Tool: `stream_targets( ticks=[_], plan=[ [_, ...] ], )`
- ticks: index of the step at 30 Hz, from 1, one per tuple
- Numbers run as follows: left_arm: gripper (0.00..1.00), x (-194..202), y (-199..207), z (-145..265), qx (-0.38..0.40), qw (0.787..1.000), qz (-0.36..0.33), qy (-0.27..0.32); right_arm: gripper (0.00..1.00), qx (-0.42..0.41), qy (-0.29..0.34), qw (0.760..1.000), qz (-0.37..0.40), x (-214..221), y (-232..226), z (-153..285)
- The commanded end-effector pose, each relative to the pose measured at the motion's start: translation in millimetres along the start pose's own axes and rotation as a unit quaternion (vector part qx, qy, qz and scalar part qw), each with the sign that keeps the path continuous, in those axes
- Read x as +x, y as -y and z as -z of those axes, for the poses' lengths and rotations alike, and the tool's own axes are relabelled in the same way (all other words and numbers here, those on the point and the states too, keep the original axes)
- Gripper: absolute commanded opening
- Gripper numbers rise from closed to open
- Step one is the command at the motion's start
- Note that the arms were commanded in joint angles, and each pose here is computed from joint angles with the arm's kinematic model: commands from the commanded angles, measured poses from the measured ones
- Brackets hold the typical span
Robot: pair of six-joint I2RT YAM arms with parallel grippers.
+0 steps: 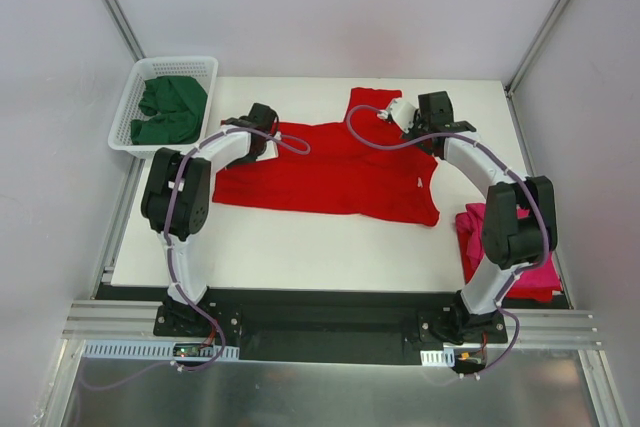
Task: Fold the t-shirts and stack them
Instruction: Fold the flattened tshirt in 1/3 of the way
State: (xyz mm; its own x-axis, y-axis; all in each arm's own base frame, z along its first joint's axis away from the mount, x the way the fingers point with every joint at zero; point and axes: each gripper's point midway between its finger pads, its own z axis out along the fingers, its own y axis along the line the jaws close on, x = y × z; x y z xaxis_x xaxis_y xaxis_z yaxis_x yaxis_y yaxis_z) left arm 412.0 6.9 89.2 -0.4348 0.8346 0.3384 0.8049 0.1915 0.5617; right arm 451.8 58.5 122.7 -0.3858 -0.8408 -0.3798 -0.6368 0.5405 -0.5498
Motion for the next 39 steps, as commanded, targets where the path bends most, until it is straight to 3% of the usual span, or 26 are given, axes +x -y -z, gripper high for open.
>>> stream_targets(
  ticks=[1, 15, 16, 17, 19, 20, 21, 25, 29, 33, 39],
  plan=[
    [0.08, 4, -13, -5, -0.010, 1.000, -0.005, -0.020, 0.01, 0.015, 0.019, 1.000, -0.012, -16, 13, 6],
    [0.11, -4, -27, -5, -0.021, 1.000, -0.003, -0.018, 0.01, 0.012, 0.013, 1.000, -0.013, -14, 9, 2],
    [0.11, -3, -28, -5, -0.022, 1.000, -0.003, -0.019, 0.05, 0.012, 0.013, 1.000, -0.013, -14, 9, 2],
    [0.12, -3, -27, -5, -0.022, 1.000, -0.003, -0.020, 0.32, 0.013, 0.010, 1.000, -0.012, -13, 9, 2],
    [0.13, -1, -24, -4, -0.021, 1.000, -0.003, -0.022, 0.68, 0.021, 0.006, 1.000, -0.017, -11, 10, 1],
    [0.14, -2, -22, -3, -0.021, 0.999, -0.006, -0.023, 0.93, 0.031, 0.004, 0.999, -0.023, -10, 13, 2],
    [0.14, 0, -18, -1, -0.020, 1.000, -0.007, -0.023, 0.96, 0.047, 0.017, 0.998, -0.028, -14, 20, 9],
    [0.17, -2, -1, 12, -0.011, 1.000, -0.002, 0.005, 0.96, 0.076, 0.056, 0.994, -0.062, -16, 23, 37],
    [0.18, 1, 31, 20, 0.017, 0.999, -0.014, 0.036, 0.96, -0.036, 0.086, 0.993, -0.077, -17, -25, 64],
    [0.19, 7, 82, 25, 0.066, 0.994, -0.039, 0.073, 0.96, -0.118, 0.056, 0.989, -0.062, 14, -76, 78],
    [0.18, 1, 119, 21, 0.118, 0.986, -0.033, 0.112, 0.96, -0.189, 0.020, 0.981, -0.040, 52, -125, 72]
  ],
)
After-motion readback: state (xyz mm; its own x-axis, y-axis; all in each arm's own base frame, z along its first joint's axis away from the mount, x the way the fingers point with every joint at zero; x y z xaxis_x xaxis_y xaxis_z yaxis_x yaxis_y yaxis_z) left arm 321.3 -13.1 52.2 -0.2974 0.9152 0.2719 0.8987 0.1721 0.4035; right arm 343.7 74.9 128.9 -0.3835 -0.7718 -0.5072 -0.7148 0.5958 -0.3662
